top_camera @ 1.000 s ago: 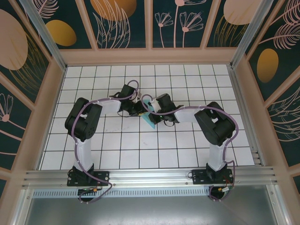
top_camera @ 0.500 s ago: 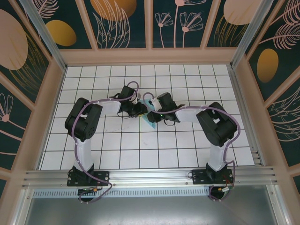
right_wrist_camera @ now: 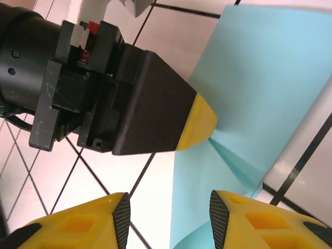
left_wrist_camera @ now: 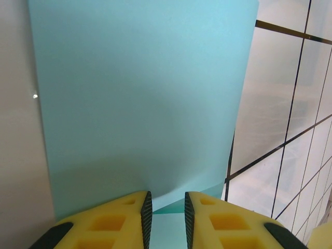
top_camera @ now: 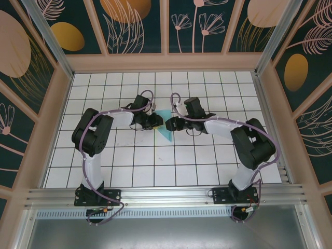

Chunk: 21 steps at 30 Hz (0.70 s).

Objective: Fold a paper plane with a square sheet of paper (fold left side to right side)
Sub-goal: Third fold the triangle at the center of the table.

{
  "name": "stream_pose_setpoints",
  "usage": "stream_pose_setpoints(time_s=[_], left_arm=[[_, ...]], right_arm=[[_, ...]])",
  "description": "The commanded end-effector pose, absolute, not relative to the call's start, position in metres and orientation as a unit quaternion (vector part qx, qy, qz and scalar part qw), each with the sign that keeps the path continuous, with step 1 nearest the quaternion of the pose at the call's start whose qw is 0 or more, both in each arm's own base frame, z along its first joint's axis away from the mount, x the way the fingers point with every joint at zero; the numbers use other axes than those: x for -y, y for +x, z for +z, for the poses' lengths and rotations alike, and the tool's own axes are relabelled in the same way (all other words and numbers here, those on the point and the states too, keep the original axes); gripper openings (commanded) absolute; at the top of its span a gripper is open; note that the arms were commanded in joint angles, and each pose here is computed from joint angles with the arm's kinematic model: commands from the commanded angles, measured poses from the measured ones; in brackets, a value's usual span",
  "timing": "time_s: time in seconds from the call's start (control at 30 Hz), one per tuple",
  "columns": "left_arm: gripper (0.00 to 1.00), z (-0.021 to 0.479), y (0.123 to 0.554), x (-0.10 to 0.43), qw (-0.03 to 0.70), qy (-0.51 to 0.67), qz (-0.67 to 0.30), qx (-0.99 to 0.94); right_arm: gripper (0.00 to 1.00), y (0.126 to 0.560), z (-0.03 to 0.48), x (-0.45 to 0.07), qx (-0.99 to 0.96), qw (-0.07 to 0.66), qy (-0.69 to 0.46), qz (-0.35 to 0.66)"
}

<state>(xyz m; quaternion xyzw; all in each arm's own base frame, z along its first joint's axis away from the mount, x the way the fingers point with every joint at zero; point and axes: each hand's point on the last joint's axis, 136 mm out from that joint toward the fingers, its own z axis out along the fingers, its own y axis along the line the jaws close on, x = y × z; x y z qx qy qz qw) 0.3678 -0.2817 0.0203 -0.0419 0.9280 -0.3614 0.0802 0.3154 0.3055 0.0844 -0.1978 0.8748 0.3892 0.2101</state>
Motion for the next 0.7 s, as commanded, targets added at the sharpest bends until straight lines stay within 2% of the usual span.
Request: stream_pose_setpoints(time_s=[0.0, 0.37, 0.67], left_arm=[[0.27, 0.006, 0.364, 0.275, 0.074, -0.047, -0.343, -0.935], [0.27, 0.009, 0.365, 0.276, 0.077, -0.045, -0.345, -0.934], [0.27, 0.011, 0.366, 0.277, 0.076, -0.044, -0.345, -0.934]], right_arm=[[0.48, 0.308, 0.076, -0.308, -0.881, 0.163, -0.165, 0.413], [0.48, 0.32, 0.059, -0.298, -0.891, 0.133, -0.124, 0.415], [0.43, 0.323, 0.053, -0.306, -0.887, 0.115, -0.123, 0.429]])
